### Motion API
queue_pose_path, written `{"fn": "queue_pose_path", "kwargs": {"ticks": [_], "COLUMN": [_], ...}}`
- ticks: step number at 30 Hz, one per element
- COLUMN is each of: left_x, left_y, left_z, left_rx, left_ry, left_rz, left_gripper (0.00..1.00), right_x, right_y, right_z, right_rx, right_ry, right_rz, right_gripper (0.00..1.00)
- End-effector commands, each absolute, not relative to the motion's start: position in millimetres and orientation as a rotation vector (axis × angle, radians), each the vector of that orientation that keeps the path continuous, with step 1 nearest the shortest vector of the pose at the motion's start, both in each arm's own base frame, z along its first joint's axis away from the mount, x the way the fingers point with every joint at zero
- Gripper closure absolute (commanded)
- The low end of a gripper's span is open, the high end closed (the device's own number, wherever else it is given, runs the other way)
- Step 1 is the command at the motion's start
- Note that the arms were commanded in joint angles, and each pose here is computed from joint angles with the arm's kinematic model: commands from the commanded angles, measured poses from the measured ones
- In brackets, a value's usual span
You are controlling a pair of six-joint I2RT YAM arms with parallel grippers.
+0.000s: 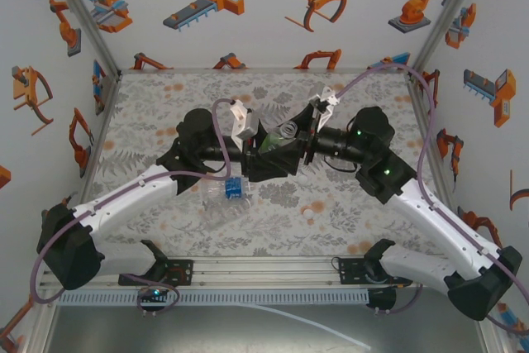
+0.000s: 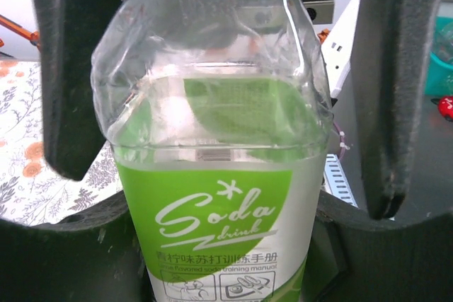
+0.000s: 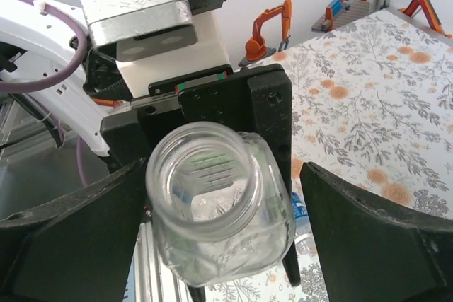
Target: Screw on the bottle caps
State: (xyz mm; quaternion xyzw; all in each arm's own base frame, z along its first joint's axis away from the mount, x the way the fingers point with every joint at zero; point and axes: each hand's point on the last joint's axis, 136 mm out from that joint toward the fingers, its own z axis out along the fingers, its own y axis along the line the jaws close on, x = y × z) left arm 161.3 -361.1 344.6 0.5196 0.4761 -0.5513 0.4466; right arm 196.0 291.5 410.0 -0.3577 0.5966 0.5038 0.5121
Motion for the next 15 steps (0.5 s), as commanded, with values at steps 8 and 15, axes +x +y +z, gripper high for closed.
{"fn": "queue_pose_path", "kwargs": {"ticks": [8,15], "left_x": [157.5,153.5], "left_y": [-354.1,-352.2], "left_z": [366.0,362.2], "left_rx": [1.248,1.261], "left_ry": [1.109,1.118], "left_rz": [-1.357,-1.361], "left_gripper": [0.66,0.53], "right_x": [180.2,179.1], "right_y": [280.2,280.2], "right_z": [438.7,439.6], "right_rx": [-0.869,-0.871], "right_ry": [1.324,1.304], "right_rz": [1.19,1.194], "right_gripper": [0.3,0.54]}}
